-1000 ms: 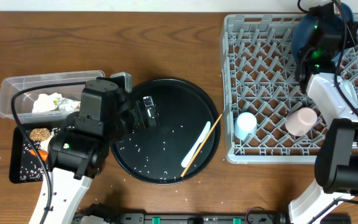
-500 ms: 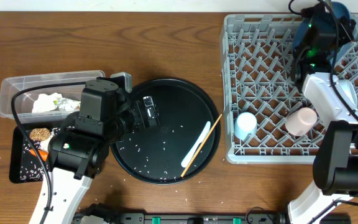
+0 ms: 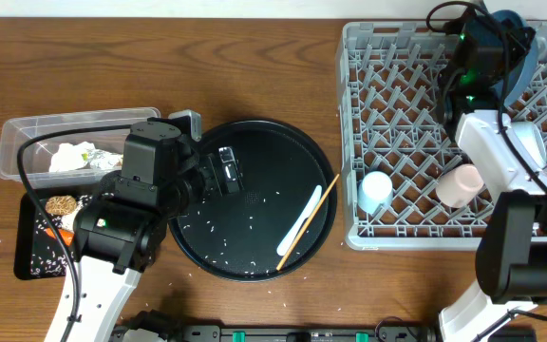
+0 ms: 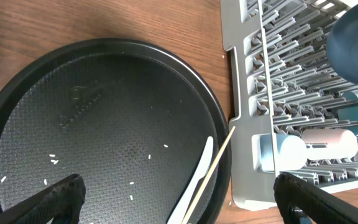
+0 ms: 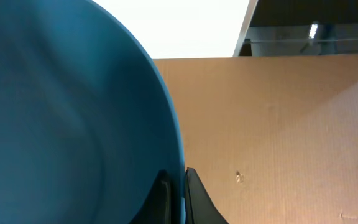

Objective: Sort waste into correct bins and load items into the dishwasher rack
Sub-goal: 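Lower the blue plate upright into the rack's back and release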

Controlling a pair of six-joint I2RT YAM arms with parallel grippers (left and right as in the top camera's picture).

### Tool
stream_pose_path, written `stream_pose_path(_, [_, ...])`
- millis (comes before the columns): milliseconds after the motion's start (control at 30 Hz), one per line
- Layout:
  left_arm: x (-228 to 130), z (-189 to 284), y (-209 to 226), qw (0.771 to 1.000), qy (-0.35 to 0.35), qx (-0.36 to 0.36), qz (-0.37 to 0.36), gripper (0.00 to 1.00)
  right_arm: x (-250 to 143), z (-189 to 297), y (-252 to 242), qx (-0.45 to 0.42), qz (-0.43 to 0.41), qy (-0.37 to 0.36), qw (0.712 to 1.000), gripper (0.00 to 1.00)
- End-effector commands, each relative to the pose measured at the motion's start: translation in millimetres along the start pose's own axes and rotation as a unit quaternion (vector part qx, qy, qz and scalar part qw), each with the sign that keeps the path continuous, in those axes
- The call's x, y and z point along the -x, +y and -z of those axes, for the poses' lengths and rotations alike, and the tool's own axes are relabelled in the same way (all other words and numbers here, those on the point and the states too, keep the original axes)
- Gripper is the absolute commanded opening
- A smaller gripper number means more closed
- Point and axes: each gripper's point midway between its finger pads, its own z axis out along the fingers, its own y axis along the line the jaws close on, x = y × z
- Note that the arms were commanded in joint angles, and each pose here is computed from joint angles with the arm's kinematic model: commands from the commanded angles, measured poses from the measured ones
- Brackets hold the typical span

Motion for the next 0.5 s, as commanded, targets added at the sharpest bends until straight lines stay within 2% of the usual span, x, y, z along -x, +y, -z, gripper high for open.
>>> stream_pose_path(0, [4,3,0,1.0,-0.008,0.002,-0.008,0.98,17,12,29,0.032,0.032,-0.029,0.999,0.01])
stream_pose_path(467, [4,3,0,1.0,-0.008,0.002,-0.008,0.98,42,38,34,0.029,0.086,-0.056,0.994,0.01])
